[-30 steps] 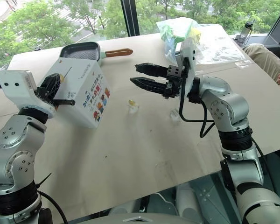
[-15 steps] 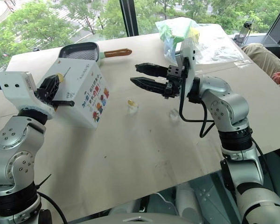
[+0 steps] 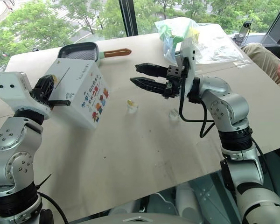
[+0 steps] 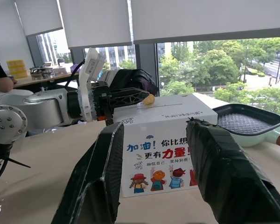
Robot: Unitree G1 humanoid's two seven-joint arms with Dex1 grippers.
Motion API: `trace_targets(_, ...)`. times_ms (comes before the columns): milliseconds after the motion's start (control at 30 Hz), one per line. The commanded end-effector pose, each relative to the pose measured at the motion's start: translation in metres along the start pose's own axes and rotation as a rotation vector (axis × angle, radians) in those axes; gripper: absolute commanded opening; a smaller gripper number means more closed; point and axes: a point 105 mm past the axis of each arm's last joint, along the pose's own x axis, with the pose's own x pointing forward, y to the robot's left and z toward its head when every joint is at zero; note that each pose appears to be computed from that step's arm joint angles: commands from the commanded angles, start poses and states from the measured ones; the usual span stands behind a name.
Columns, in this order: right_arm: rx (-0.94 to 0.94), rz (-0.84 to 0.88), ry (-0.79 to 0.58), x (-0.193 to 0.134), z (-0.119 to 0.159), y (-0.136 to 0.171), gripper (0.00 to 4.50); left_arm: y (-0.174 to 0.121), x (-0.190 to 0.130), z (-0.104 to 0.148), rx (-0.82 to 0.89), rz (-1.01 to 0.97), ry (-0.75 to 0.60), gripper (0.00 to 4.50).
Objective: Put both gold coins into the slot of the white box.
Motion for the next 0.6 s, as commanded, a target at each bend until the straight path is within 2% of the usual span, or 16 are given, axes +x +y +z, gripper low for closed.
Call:
trace_targets(33, -0.043, 0.011, -0.034, -0.001, 0.013, 0.004, 2.29, -0.001, -0.002, 0.004, 0.009, -0.008, -0.019, 0.0)
trace_targets(600, -0.046, 0.007, -0.038, 0.0, 0.014, 0.004, 2.29, -0.013, 0.0, 0.001, 0.003, -0.071, -0.003, 0.0)
